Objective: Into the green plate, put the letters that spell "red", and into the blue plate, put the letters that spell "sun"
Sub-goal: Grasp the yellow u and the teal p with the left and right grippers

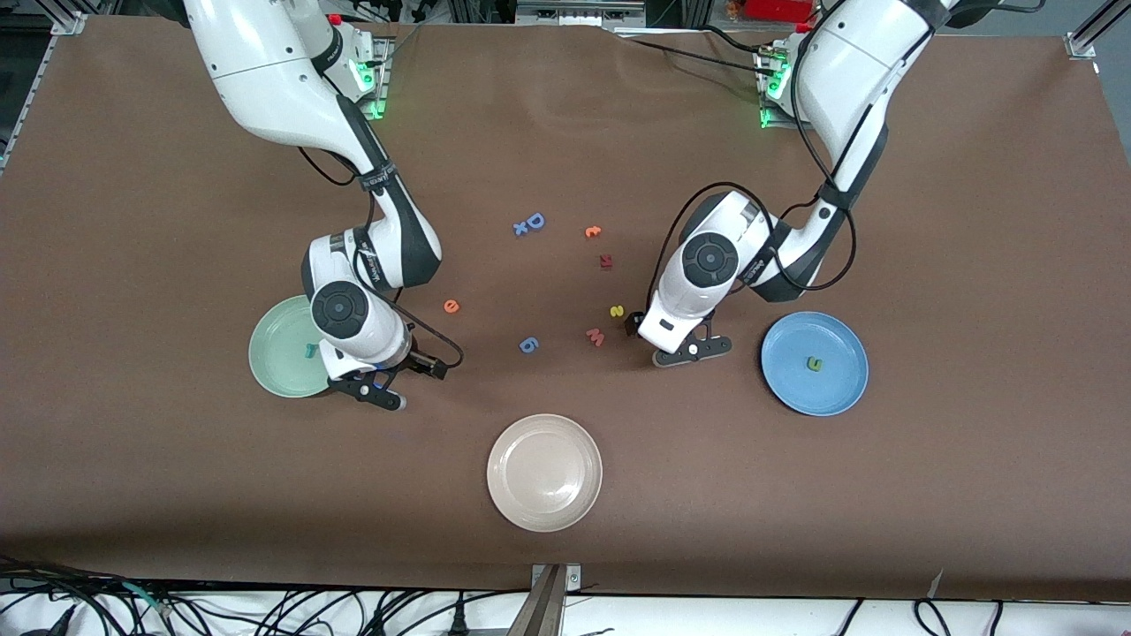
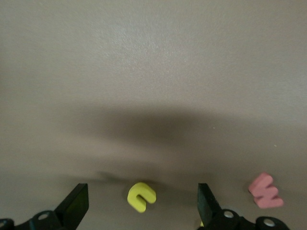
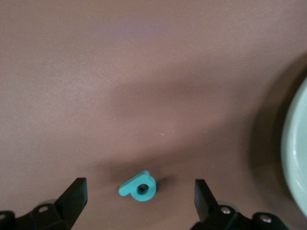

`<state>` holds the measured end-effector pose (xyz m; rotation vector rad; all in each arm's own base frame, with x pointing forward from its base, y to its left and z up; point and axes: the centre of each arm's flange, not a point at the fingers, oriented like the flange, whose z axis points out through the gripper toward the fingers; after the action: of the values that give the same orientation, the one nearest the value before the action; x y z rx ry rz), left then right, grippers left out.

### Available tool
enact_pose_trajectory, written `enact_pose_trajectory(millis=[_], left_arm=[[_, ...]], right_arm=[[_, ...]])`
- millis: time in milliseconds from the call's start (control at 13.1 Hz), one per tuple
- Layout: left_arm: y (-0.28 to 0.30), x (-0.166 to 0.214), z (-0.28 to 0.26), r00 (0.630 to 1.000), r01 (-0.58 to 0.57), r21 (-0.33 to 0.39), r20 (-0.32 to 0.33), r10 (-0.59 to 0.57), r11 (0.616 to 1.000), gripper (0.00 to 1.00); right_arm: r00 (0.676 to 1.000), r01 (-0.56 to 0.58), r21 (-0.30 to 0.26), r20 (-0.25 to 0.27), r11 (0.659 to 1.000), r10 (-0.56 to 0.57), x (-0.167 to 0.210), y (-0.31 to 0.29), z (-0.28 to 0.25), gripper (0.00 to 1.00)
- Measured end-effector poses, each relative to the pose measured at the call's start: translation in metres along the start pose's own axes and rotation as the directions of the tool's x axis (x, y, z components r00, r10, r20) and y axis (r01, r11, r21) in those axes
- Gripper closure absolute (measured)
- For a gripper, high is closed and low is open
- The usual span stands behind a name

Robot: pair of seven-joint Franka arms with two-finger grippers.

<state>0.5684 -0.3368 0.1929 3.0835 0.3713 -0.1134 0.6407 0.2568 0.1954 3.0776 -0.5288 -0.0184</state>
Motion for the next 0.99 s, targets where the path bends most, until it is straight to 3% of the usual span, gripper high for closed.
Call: enact_pose_trajectory(millis=[609,761,837,989], left_arm=[[0.001,-0.006,0.024,1.000,0.007,0.033,-0.002,-0.007,0.999,0.09],[0.000,-0.006,0.024,1.000,0.008,0.035,0.000,-0.008,0.999,0.11],[0.000,-0.007,0.025,1.000,0.007,0.037,0.002,-0.007,0.999,0.11],[0.000,-0.010,0.028,1.000,0.004,0.042,0.007,-0.005,0.999,0.17]], right_arm=[[1.000,0.001,0.006,-0.002,1.000,-0.001,-0.004,-0.004,0.019,0.04],[1.000,0.000,0.006,-0.001,1.000,0.000,-0.004,-0.004,0.020,0.21],[1.000,0.001,0.005,0.000,1.000,-0.001,-0.005,-0.004,0.021,0.21],[1.000,0.004,0.008,-0.001,1.000,-0.004,-0.007,-0.007,0.020,0.38]])
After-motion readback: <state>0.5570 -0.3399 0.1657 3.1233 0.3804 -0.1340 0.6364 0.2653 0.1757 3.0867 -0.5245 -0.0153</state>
